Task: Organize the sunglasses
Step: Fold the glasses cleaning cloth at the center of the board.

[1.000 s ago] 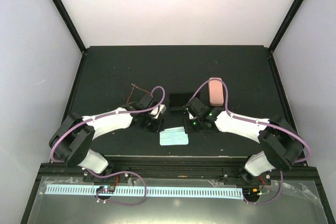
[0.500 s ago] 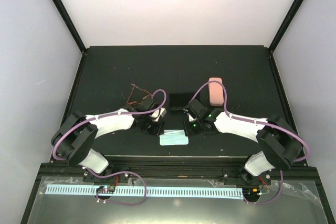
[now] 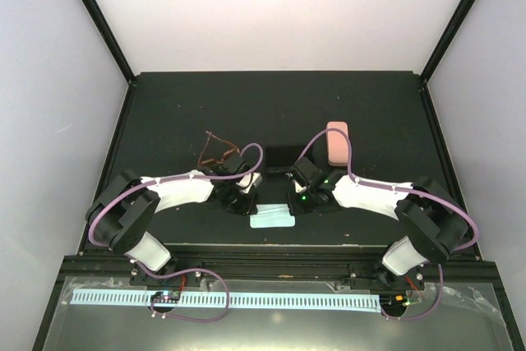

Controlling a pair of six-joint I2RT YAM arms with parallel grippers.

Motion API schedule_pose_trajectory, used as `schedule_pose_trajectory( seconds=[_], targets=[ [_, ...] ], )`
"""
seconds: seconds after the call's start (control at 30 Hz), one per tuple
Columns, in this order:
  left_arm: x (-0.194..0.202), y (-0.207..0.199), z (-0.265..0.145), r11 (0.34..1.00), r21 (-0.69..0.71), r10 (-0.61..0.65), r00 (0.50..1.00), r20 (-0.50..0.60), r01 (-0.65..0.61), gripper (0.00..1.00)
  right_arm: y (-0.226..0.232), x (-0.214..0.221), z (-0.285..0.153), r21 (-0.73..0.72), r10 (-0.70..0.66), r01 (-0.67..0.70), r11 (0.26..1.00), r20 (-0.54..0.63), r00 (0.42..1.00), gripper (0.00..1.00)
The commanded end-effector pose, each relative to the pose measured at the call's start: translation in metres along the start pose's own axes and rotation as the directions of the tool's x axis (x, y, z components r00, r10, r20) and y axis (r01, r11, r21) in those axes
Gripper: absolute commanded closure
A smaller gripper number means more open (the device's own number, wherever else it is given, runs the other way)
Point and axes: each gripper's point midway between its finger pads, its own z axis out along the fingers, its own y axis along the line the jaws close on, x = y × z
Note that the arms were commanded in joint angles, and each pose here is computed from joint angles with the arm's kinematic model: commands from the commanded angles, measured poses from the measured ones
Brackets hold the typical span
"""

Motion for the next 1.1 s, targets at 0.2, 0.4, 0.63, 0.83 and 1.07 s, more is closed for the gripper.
schedule_pose_trajectory(
  seconds=[0.2,0.4,0.63,0.83,1.07],
  targets=[
    [0.008,-0.002,0.004,1.000,0.008,0.009,0.999,-0.043,-0.009,0.98,0.006,0.015,0.006,-0.040,-0.023,0.021,0.999,-0.053,0.998,0.97],
    [0.016,-0.014,0.000,0.997,0.065,0.039,0.997,-0.072,-0.034,0.81,0.029,0.021,-0.004,-0.157,-0.034,0.019,0.987,-0.093,0.995,0.84],
    [0.022,-0.024,-0.022,0.995,0.079,0.071,0.996,-0.048,-0.067,0.70,0.034,0.031,-0.020,-0.184,-0.031,0.011,0.983,-0.105,0.994,0.78],
    [0.007,-0.036,-0.036,0.991,0.099,0.085,0.996,0.025,-0.087,0.70,0.033,0.019,-0.025,-0.154,-0.032,0.022,0.988,-0.059,0.998,0.75],
    [-0.004,-0.047,-0.012,0.984,0.178,0.018,1.000,0.010,-0.020,0.84,0.045,0.006,-0.004,-0.161,-0.040,0.028,0.987,-0.075,0.996,0.79]
  ],
)
